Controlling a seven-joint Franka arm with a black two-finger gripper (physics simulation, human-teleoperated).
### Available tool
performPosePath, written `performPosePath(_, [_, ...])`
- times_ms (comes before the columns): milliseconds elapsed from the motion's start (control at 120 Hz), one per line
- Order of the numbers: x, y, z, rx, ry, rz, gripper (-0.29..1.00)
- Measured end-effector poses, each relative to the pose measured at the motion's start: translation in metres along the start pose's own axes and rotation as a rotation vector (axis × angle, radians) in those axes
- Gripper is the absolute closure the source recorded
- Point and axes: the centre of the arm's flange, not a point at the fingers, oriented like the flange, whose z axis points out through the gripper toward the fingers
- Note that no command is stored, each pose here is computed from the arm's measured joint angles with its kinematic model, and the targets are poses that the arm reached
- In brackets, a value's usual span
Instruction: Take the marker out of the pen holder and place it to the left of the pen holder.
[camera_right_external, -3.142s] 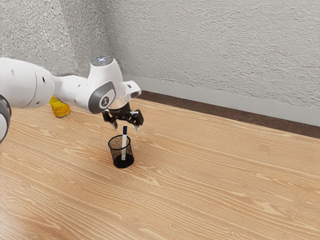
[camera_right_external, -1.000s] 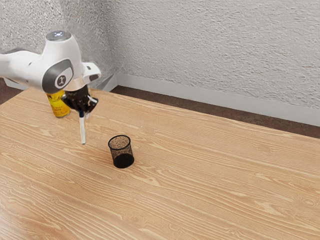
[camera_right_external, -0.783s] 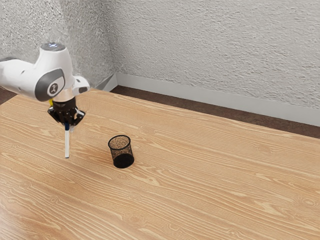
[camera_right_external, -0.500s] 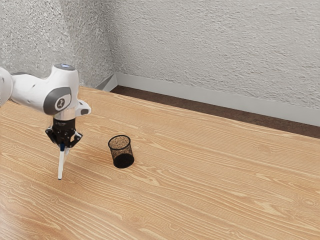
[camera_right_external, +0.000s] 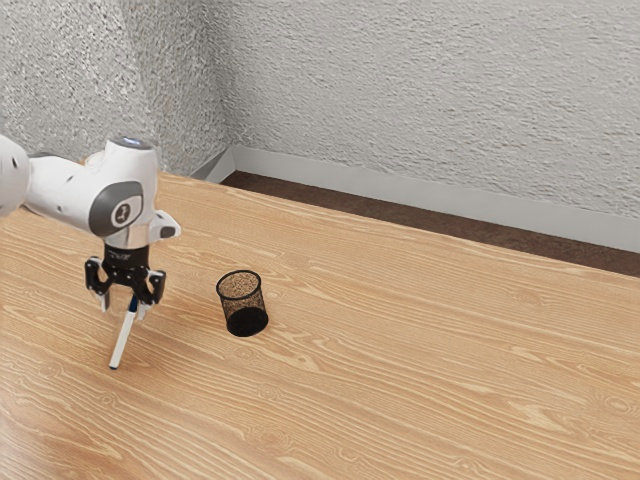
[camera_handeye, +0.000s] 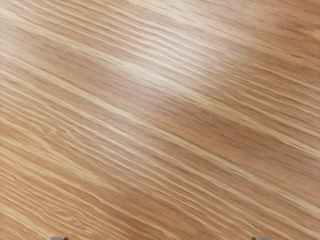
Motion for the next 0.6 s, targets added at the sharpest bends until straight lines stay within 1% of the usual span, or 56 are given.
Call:
performPosePath(125, [-0.001, -0.009, -0.025, -0.022, 0.056, -0.016, 0.13])
performPosePath(225, [-0.002, -0.021, -0.066, -0.061, 0.141, -0.040, 0.08])
performPosePath(292, [0.002, -0.020, -0.097, -0.097, 0.202, -0.046, 0.06])
performPosePath(367, [0.007, -0.009, -0.134, -0.180, 0.271, -0.045, 0.04])
performPosePath(425, [0.010, 0.007, -0.173, -0.272, 0.336, -0.028, 0.03])
performPosePath(483, [0.006, 0.020, -0.213, -0.355, 0.364, -0.002, 0.02])
performPosePath(542, [-0.002, 0.028, -0.241, -0.399, 0.361, 0.036, 0.02])
performPosePath(600, [-0.014, 0.041, -0.255, -0.412, 0.345, 0.091, 0.01])
